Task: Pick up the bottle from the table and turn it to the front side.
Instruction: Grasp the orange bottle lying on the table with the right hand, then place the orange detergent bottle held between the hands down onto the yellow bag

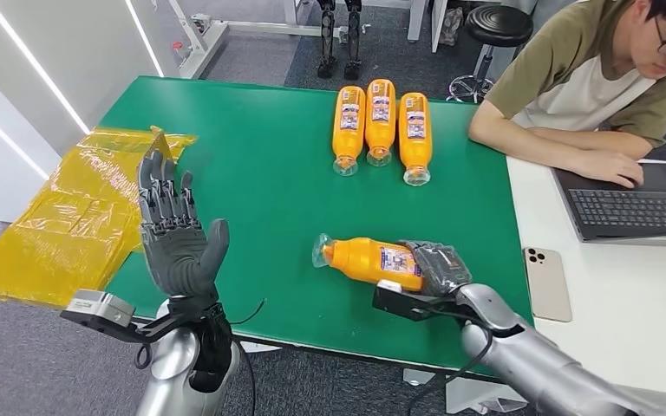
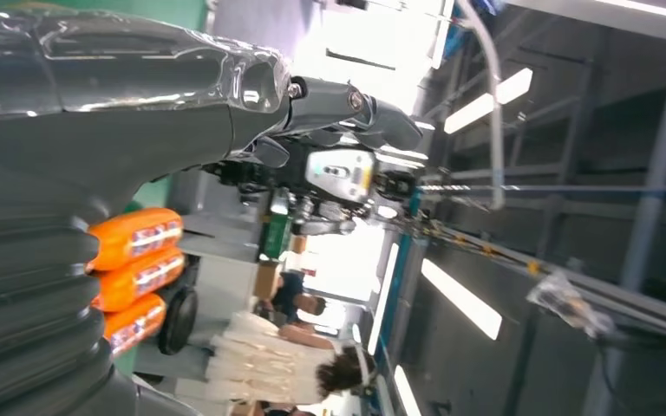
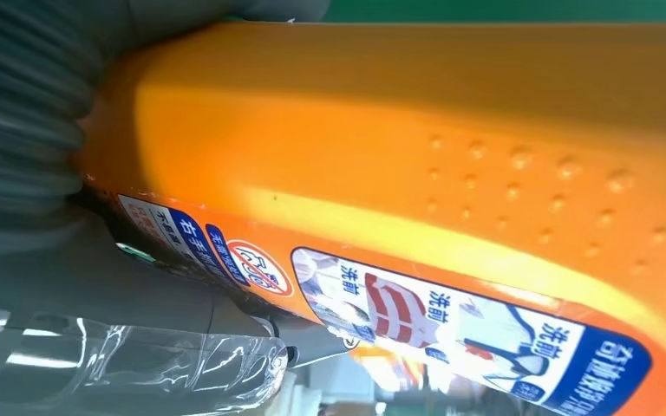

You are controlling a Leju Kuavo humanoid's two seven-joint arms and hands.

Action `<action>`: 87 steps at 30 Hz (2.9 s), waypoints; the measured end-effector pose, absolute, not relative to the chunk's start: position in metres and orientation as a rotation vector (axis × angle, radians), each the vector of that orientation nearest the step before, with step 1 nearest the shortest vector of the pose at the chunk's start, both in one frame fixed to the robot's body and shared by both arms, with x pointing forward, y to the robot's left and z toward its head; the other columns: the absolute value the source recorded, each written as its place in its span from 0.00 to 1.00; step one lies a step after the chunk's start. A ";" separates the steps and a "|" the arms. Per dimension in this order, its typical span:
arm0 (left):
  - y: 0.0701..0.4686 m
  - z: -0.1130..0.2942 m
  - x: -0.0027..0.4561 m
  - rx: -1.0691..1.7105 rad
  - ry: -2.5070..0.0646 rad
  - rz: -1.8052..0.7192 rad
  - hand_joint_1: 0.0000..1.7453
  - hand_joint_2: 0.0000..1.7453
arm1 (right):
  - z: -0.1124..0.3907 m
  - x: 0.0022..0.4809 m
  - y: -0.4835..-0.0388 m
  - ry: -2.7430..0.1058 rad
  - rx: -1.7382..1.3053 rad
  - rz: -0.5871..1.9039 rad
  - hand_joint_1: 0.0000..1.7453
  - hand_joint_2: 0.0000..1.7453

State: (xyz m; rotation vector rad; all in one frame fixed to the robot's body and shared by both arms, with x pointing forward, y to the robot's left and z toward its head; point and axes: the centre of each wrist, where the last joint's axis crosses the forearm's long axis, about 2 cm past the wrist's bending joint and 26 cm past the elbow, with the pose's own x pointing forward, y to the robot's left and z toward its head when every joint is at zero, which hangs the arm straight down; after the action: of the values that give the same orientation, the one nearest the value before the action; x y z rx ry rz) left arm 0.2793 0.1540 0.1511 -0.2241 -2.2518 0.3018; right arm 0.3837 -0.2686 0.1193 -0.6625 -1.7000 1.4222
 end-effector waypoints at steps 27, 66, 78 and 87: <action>0.100 0.098 0.282 -0.568 -1.967 -0.096 0.00 1.00 | 0.094 0.313 -0.175 -2.019 -0.481 0.896 1.00 1.00; 0.106 0.107 0.286 -0.332 -2.030 -0.176 1.00 1.00 | 0.104 0.285 -0.153 -2.241 -0.358 0.617 0.00 1.00; 0.165 0.132 0.305 0.626 -2.164 -0.508 1.00 1.00 | 0.120 0.236 -0.145 -2.423 -0.299 0.321 0.00 1.00; 0.282 0.151 0.386 1.255 -1.890 -1.118 1.00 1.00 | 0.134 0.225 -0.152 -2.455 -0.307 0.202 0.00 1.00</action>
State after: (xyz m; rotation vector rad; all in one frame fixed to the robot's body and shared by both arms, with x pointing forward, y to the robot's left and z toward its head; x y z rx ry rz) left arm 0.3856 0.2816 0.1513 1.2550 -1.8896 -1.1181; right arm 0.2255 -0.1519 0.1336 -0.3073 -2.4553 0.2021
